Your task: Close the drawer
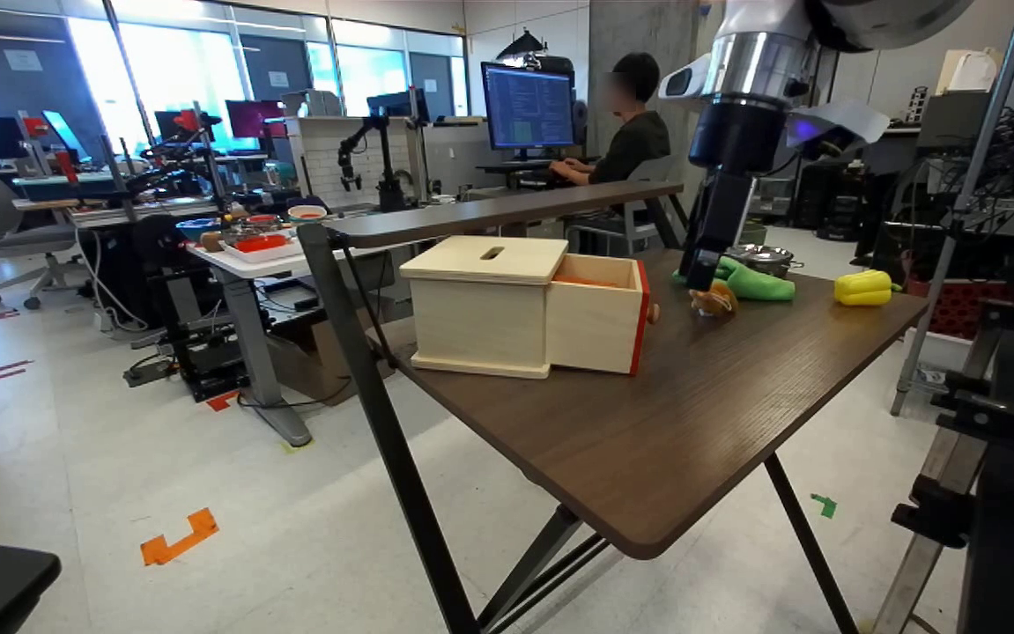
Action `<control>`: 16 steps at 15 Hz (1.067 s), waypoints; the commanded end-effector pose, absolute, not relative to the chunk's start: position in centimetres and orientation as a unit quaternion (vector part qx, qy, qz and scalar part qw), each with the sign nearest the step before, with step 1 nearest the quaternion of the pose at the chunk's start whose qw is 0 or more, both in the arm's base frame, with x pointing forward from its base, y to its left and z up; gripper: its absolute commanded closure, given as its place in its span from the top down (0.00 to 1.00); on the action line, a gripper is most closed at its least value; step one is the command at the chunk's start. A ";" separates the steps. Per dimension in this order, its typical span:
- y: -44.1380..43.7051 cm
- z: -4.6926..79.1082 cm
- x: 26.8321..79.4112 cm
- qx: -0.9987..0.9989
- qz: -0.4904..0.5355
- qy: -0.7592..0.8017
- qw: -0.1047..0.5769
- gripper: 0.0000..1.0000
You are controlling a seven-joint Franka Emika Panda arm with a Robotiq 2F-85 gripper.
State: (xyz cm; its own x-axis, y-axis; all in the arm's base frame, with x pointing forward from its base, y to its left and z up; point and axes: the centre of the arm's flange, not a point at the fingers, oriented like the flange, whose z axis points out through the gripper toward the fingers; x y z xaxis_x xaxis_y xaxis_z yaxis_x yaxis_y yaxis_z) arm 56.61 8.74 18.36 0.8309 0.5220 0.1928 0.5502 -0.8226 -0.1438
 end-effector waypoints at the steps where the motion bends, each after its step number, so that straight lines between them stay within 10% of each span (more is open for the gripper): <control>1: 9.0 17.4 56.5 -0.941 -0.058 -0.311 0.121 1.00; 16: 10.7 15.9 58.1 -0.937 -0.027 -0.344 0.048 1.00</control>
